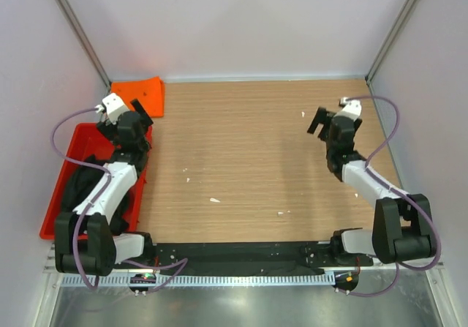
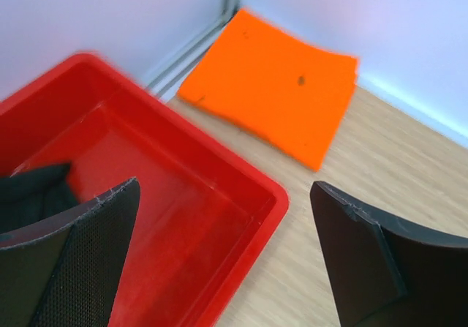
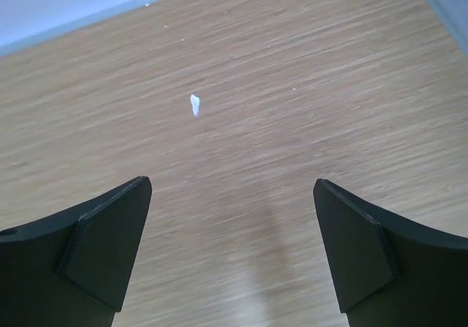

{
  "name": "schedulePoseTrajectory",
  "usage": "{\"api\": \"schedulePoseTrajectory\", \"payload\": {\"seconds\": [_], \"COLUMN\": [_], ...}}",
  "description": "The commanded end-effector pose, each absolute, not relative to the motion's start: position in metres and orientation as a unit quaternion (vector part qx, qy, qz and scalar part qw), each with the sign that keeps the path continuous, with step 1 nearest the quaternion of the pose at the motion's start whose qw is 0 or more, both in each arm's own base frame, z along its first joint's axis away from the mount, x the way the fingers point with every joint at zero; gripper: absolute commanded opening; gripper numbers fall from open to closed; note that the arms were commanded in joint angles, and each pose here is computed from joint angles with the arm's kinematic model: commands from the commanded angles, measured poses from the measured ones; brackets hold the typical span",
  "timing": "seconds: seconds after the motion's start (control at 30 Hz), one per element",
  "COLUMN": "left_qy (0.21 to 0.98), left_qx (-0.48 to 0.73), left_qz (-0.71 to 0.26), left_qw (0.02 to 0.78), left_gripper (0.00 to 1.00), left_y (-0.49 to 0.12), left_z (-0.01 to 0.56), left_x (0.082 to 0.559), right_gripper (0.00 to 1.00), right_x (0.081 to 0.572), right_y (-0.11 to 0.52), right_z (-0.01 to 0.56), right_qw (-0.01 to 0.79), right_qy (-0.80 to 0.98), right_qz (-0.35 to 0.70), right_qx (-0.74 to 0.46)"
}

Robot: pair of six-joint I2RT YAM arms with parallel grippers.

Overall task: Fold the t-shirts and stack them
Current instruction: Grab the tshirt from the pile

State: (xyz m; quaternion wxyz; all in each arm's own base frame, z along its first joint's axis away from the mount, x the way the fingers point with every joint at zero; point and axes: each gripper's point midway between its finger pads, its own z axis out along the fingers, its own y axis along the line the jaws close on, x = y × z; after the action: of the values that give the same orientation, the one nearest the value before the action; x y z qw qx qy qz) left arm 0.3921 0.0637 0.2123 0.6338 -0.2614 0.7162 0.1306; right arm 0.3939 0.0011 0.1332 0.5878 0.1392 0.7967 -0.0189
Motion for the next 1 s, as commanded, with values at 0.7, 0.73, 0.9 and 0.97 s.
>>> {"api": "schedulePoseTrajectory", "payload": {"seconds": [0.7, 0.73, 0.9, 0.97], "left_qy": [0.793, 0.790, 0.798, 0.800], "left_qx": [-0.376, -0.382, -0.382, -0.394], "left_qz": [0.380, 0.381, 0.356, 0.344], "left_qw": [0.293, 0.291, 0.302, 0.295], "left_gripper": [0.68, 0.67, 0.58, 0.57], "left_y": [0.190, 0.197, 0.203, 0.203], "left_z": [0.160, 0.156, 0.134, 0.124], "left_x": [0.251, 0.252, 0.272, 0.277], "right_gripper": [0.91, 0.91, 0.91, 0.91], "right_x": [0.318, 0.314, 0.294, 0.291], "right_y": [0.111, 0.111, 0.115, 0.115], "right_z": [0.216, 0.216, 0.210, 0.209], "right_qw": [0.395, 0.393, 0.382, 0.379], "right_qy": [0.882, 0.883, 0.888, 0.891], "right_qz": [0.232, 0.231, 0.234, 0.232], "right_qx": [0.110, 0.109, 0.100, 0.096]}}
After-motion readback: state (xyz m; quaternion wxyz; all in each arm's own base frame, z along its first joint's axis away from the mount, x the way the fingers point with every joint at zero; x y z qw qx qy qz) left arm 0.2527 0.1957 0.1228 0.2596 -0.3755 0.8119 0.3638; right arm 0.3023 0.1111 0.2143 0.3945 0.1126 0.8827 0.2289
